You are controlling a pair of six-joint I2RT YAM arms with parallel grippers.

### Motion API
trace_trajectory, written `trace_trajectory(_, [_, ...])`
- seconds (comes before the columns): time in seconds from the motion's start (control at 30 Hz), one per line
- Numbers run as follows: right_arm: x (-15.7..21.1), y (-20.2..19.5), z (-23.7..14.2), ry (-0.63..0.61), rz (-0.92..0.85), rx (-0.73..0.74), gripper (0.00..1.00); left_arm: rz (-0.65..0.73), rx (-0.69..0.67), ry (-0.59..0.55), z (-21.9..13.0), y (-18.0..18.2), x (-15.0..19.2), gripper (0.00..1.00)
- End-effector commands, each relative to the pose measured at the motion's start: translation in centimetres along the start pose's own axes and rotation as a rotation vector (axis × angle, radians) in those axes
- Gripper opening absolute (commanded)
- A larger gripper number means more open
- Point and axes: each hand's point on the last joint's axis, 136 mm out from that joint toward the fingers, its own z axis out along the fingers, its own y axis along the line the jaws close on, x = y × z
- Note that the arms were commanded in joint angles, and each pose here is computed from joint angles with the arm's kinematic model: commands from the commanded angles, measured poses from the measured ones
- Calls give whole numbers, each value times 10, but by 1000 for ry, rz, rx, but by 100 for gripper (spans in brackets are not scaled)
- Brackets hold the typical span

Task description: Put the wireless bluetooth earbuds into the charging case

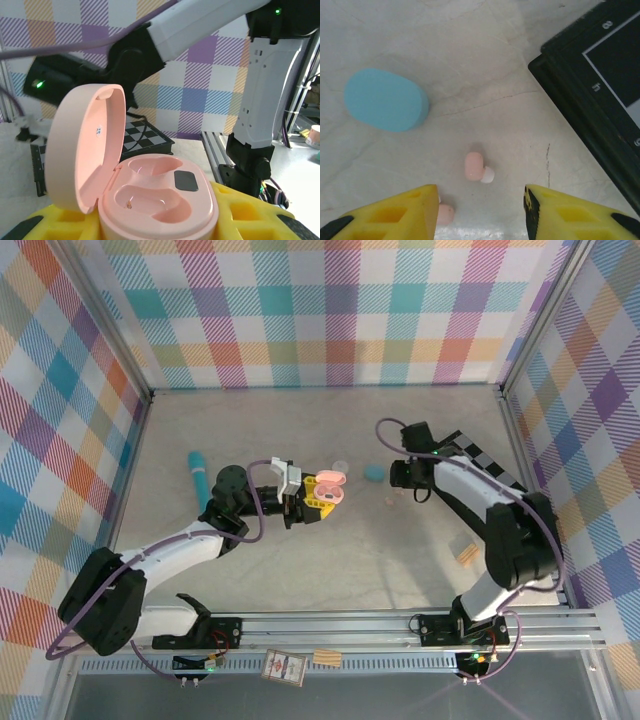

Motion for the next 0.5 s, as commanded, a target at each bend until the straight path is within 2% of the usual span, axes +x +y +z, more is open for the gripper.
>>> trace_trajectory(0.0, [3,-13,3,42,-129,175,46,45,-4,-5,-5,-3,-6,35])
trace_trajectory(0.2, [0,-7,20,86,-239,292,42,55,-4,-1,-7,-5,-9,35])
trace_trajectory(0.47, [5,1,39,140,-306,327,39,57,-4,7,-8,-6,-8,35])
